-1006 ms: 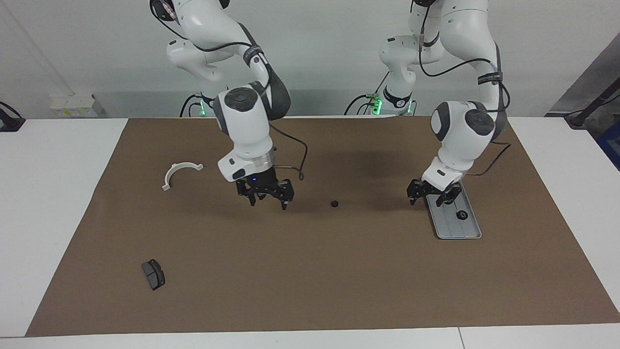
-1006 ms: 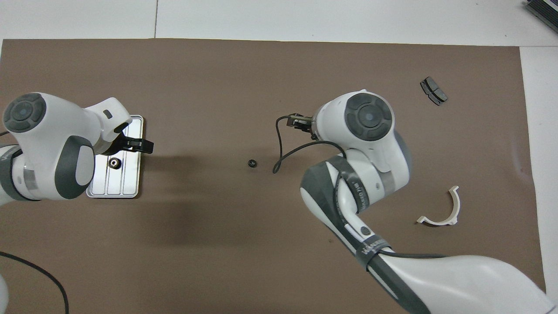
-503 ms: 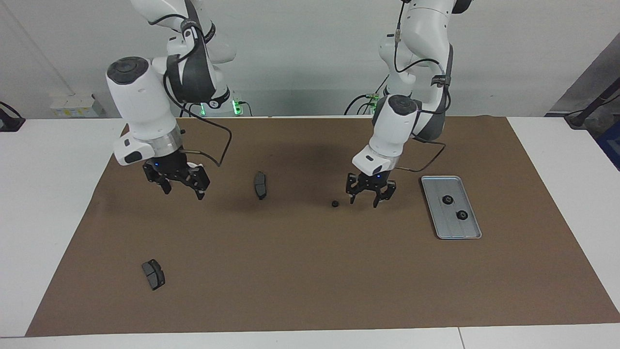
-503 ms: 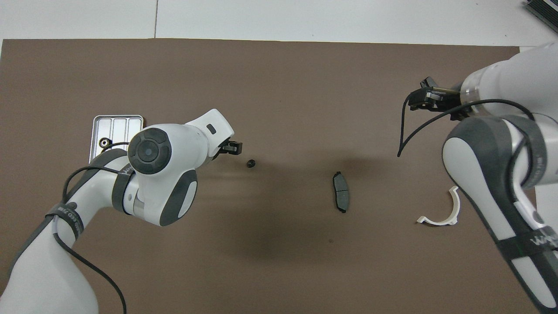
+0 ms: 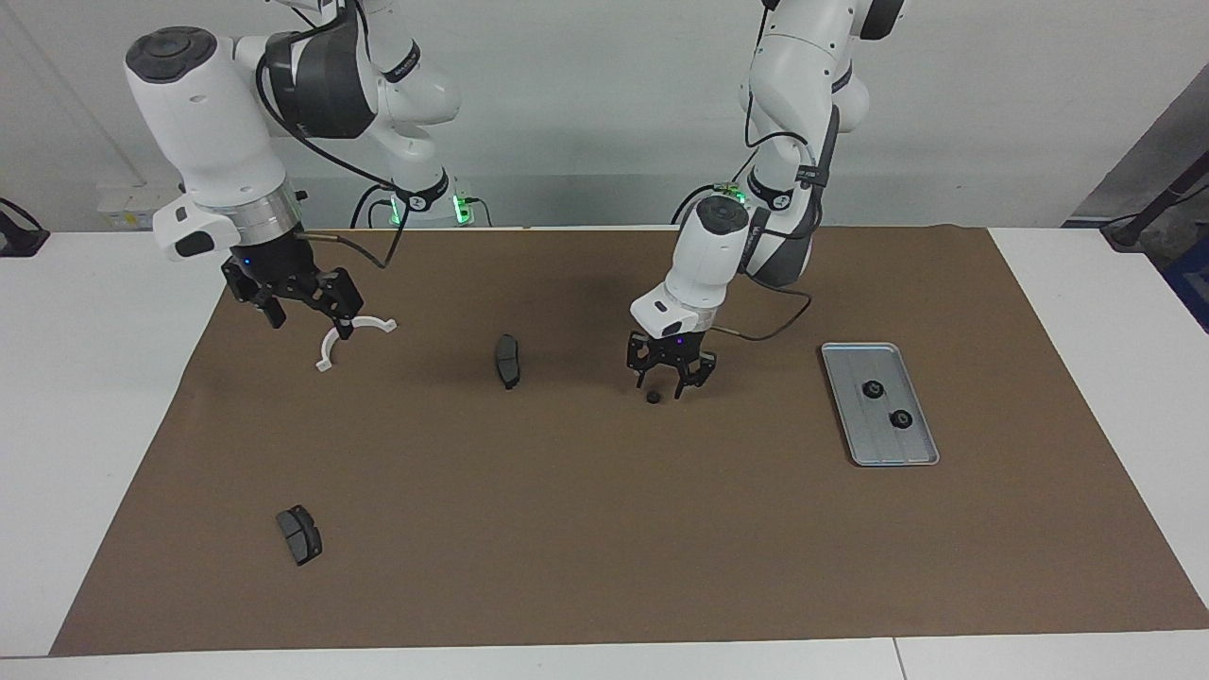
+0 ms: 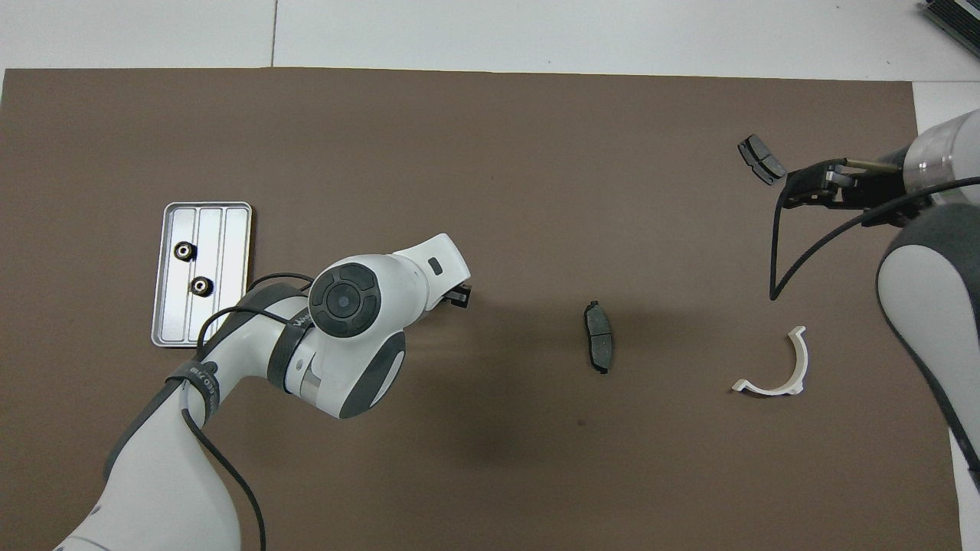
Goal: Pick bearing gear from pile to tray
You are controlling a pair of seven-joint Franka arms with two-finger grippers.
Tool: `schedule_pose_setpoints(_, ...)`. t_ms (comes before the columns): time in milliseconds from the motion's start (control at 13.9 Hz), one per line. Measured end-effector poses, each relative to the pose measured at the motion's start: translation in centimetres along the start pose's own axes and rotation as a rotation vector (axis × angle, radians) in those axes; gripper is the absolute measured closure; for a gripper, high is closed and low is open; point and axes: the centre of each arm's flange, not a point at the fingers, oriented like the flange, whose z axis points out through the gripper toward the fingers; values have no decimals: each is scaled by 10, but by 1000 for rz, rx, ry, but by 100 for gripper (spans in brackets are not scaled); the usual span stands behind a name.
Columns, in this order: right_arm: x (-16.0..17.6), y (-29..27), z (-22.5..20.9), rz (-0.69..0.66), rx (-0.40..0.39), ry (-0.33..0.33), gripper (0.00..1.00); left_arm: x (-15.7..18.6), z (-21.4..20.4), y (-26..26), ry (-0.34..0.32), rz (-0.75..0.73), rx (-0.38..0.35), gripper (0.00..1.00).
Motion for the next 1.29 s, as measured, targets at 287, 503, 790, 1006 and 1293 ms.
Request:
schedule_pose_setpoints(287,-12,0,-4,-6,-18,-63,0,-1,7,1,2,2,-3,35)
schedule_pose_setpoints(503,-25,-6,-5,-26,-32,-70,0,-1,14,0,15,0,-7,37)
schedule_pose_setpoints(790,-34,-5,1,-35,-55,-84,0,-1,18,-1,13,0,-7,45)
schedule_pose_setpoints(1006,-41,-2,1,-34,-58,-87,0,-2,18,-2,12,0,-6,52)
schedule_pose_setpoints(1293,-42,1,-2,-27,-53,-92,0,-1,18,-5,13,-2,-3,71)
